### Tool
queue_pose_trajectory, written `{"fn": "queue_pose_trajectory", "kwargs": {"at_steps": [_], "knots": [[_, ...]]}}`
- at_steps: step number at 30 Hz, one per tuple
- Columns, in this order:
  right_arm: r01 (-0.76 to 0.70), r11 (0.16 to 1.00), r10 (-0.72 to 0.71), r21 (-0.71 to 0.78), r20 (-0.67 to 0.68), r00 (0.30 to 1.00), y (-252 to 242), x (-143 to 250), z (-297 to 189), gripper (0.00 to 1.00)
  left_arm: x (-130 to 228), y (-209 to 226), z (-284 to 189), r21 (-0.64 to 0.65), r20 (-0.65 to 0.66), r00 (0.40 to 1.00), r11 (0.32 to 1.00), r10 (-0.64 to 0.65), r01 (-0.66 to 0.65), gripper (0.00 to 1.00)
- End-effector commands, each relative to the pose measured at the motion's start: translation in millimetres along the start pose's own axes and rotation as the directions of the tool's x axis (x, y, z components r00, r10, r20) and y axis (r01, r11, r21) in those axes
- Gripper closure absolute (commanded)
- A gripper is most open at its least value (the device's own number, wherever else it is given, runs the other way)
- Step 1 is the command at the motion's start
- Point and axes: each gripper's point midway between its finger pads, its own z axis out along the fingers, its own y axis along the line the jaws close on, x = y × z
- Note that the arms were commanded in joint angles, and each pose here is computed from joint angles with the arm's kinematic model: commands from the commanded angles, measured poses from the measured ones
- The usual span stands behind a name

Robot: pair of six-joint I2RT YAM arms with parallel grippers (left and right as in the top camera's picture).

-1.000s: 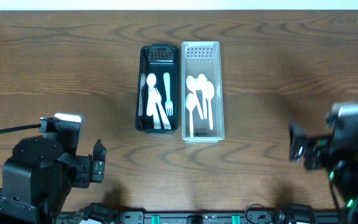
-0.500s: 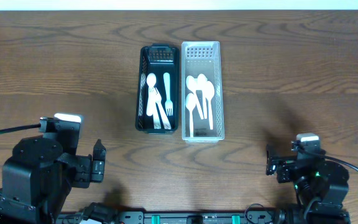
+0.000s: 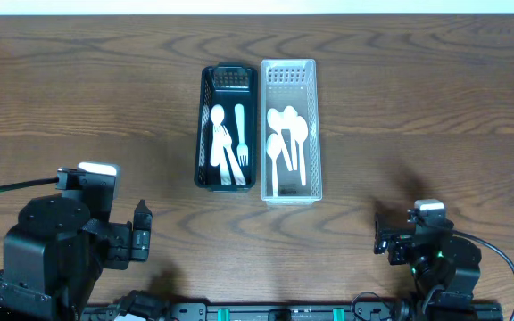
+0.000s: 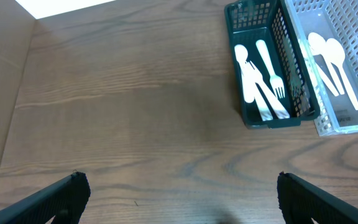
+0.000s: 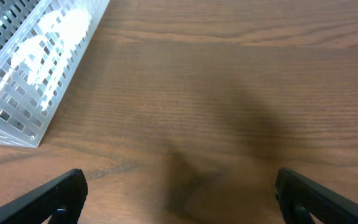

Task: Pack container

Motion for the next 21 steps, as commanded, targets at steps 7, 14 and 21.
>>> {"fn": "queue_pose_trajectory", "kwargs": {"at_steps": [7, 14, 21], "knots": [[-0.001, 1.0, 0.002, -0.018, 0.036, 0.999, 3.9, -1.8, 0.6, 0.01, -1.8, 3.0, -1.5, -0.014, 0.005, 1.0, 1.0, 0.005, -0.005, 0.02], [-0.001, 1.0, 0.002, -0.018, 0.035, 0.999, 3.9, -1.6, 0.7, 0.01, -1.8, 3.0, -1.5, -0.014, 0.005, 1.0, 1.0, 0.005, -0.005, 0.02], [-0.001, 1.0, 0.002, -0.018, 0.035, 0.999, 3.9, -1.6, 0.7, 0.01, -1.8, 3.0, -1.5, -0.014, 0.005, 1.0, 1.0, 0.005, -0.005, 0.02]]}}
